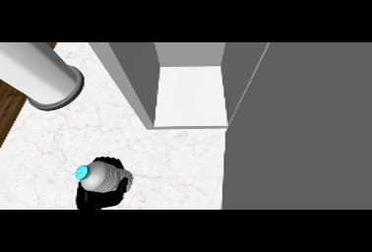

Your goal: Pick up the bottled water, place it into the cabinet and close the cabinet

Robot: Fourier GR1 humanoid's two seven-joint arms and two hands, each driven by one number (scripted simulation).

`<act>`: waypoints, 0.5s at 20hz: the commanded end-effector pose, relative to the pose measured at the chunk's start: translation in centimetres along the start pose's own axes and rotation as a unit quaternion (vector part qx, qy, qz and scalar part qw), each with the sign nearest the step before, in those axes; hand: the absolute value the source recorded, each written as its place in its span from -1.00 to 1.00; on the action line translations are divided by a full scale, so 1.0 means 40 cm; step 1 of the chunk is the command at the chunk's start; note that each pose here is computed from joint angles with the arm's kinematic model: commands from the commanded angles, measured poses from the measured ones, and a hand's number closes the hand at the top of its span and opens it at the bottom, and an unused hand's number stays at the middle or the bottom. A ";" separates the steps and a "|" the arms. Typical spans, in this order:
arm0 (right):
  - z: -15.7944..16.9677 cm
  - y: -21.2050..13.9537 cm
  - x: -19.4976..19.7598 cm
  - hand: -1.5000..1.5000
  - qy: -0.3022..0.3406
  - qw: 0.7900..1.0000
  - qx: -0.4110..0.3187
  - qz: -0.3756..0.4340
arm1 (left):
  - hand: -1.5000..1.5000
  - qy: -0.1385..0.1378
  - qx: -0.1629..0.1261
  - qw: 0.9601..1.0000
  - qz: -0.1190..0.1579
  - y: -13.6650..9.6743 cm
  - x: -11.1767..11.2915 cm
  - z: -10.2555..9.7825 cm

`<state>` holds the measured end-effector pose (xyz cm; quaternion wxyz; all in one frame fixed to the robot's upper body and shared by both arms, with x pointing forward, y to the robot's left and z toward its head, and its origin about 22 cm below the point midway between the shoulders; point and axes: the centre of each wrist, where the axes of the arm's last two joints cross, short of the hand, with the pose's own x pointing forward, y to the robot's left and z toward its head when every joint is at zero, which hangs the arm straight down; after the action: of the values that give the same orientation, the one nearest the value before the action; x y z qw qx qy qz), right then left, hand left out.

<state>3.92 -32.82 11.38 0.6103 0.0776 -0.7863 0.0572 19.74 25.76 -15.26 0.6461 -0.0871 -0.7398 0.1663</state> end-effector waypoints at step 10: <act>-0.029 0.066 0.122 -1.00 -0.042 0.999 0.020 -0.010 | 1.00 -0.013 -0.054 0.997 -0.045 0.086 0.131 -0.165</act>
<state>3.97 -33.15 11.58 0.6069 0.0782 -0.7889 0.0561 23.57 31.94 -11.94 0.6337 -0.0839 -0.7592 0.1225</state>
